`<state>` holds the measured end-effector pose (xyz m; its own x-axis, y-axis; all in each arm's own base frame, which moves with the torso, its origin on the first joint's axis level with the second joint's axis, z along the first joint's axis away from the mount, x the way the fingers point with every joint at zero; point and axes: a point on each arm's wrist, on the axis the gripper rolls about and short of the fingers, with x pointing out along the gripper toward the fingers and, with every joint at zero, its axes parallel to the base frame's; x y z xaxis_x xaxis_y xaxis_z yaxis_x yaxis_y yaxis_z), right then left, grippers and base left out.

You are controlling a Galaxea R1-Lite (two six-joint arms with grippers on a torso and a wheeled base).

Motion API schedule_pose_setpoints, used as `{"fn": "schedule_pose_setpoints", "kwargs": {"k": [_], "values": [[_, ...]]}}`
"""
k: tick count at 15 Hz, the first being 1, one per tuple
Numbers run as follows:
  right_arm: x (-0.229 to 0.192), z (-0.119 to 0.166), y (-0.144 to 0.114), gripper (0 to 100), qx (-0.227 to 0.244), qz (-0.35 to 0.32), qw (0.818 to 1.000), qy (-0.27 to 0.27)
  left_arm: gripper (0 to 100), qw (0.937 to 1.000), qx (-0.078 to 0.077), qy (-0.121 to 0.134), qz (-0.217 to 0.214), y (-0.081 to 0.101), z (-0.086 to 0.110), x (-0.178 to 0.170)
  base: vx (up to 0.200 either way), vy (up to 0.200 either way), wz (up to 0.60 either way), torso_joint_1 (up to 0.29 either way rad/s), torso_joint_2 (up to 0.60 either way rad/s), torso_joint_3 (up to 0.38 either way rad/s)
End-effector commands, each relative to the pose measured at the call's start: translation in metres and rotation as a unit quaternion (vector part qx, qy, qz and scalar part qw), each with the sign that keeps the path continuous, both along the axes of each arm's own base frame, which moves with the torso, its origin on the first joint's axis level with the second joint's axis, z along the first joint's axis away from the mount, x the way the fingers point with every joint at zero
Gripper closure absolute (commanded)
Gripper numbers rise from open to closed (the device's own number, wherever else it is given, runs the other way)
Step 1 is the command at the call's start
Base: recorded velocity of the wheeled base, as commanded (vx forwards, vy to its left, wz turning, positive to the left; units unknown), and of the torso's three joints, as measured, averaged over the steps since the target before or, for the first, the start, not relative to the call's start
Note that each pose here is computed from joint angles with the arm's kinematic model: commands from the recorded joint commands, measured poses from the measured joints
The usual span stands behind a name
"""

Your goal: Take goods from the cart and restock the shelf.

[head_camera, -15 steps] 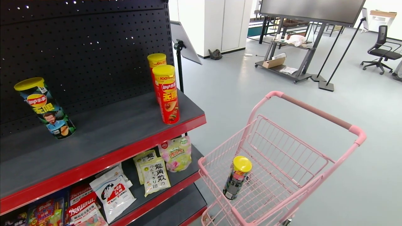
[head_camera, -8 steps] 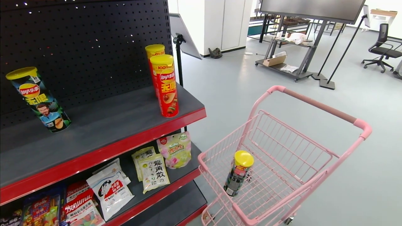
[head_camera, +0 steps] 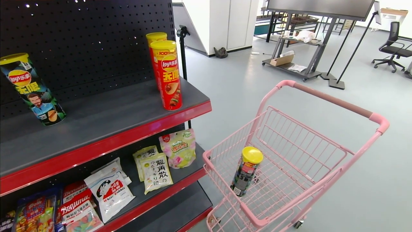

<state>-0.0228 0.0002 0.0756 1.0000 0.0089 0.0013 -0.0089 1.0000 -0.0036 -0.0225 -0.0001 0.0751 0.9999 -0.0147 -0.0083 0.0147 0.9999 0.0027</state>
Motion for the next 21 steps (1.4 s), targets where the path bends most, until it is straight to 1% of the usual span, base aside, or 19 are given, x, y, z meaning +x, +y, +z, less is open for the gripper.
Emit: {"fn": "schedule_pose_setpoints", "kwargs": {"k": [1,3,4,5,6,7,8,9,10,11,12,13,14,15,16,18,21], "values": [[0.0,0.001,0.0,0,-0.001,0.001,1.0,-0.001,0,1.0,0.0,0.0,0.0,0.0,0.0,0.0,0.0,0.0,0.0,-0.036,0.13,0.08],[0.006,0.002,-0.001,0,-0.013,0.025,0.999,0.041,0,1.0,0.0,0.0,0.0,0.0,0.0,0.0,0.0,0.0,0.0,-0.022,0.07,0.037],[0.007,0.009,-0.001,0,-0.024,0.04,0.998,0.036,0,1.0,0.0,0.0,0.0,0.0,0.0,0.0,0.0,0.0,0.0,0.0,0.0,0.0],[0.027,0.086,0.001,0,0.004,0.059,0.997,0.043,0,1.0,0.002,0.0,-0.002,0.0,0.0,0.0,0.0,0.0,0.0,0.0,0.0,0.0],[0.064,0.147,0.005,0,0.088,0.057,0.993,0.058,0,1.0,0.001,0.0,-0.002,0.0,0.0,0.0,0.0,0.0,0.0,0.0,0.0,0.0],[0.098,0.163,0.011,0,0.089,0.083,0.988,0.098,0,1.0,0.002,0.0,-0.002,0.0,0.0,0.0,0.0,0.0,0.0,0.0,0.0,0.0],[0.129,0.154,0.016,0,0.055,0.095,0.982,0.152,0,1.0,0.001,0.0,-0.002,0.0,0.0,0.0,0.0,0.0,0.0,0.0,0.0,0.0],[0.15,0.143,0.019,0,0.049,0.094,0.975,0.194,0,1.0,0.001,0.0,-0.002,0.0,0.0,0.0,0.0,0.0,0.0,0.0,0.0,0.0],[0.208,0.115,0.028,0,0.07,0.121,0.959,0.244,0,1.0,0.001,0.0,-0.002,0.0,0.0,0.0,0.0,0.0,0.0,0.0,0.0,0.0],[0.24,0.092,0.034,0,0.073,0.157,0.952,0.253,0,1.0,0.001,0.0,-0.002,0.0,0.0,0.0,0.0,0.0,0.0,0.0,0.0,0.0],[0.267,0.067,0.038,0,0.051,0.168,0.953,0.246,0,1.0,0.001,0.0,-0.002,0.0,0.0,0.0,0.0,0.0,0.0,0.0,0.0,0.0],[0.278,0.057,0.039,0,0.037,0.174,0.953,0.243,0,1.0,0.001,0.0,-0.002,0.0,0.0,0.0,0.0,0.0,0.0,0.0,0.0,0.0],[0.293,0.027,0.043,0,0.011,0.183,0.947,0.263,0,1.0,0.001,0.0,-0.002,0.0,0.0,0.0,0.0,0.0,0.0,0.0,0.0,0.0],[0.297,0.013,0.049,0,0.004,0.199,0.939,0.281,0,1.0,0.002,0.0,-0.002,0.0,0.0,0.0,0.0,0.0,0.0,0.0,0.0,0.0],[0.302,0.005,0.056,0,0.002,0.209,0.933,0.292,0,1.0,0.001,-0.001,-0.002,0.0,0.0,0.0,0.0,0.0,0.0,0.0,0.0,0.0],[0.307,-0.004,0.067,0,-0.003,0.225,0.93,0.291,0,1.0,0.001,0.0,-0.002,0.0,0.0,0.0,0.0,0.0,0.0,0.0,0.0,0.0],[0.308,-0.03,0.081,0,-0.009,0.249,0.922,0.298,0,1.0,0.001,0.0,-0.002,0.0,0.0,0.0,0.0,0.0,0.0,0.0,0.0,0.0]]}}
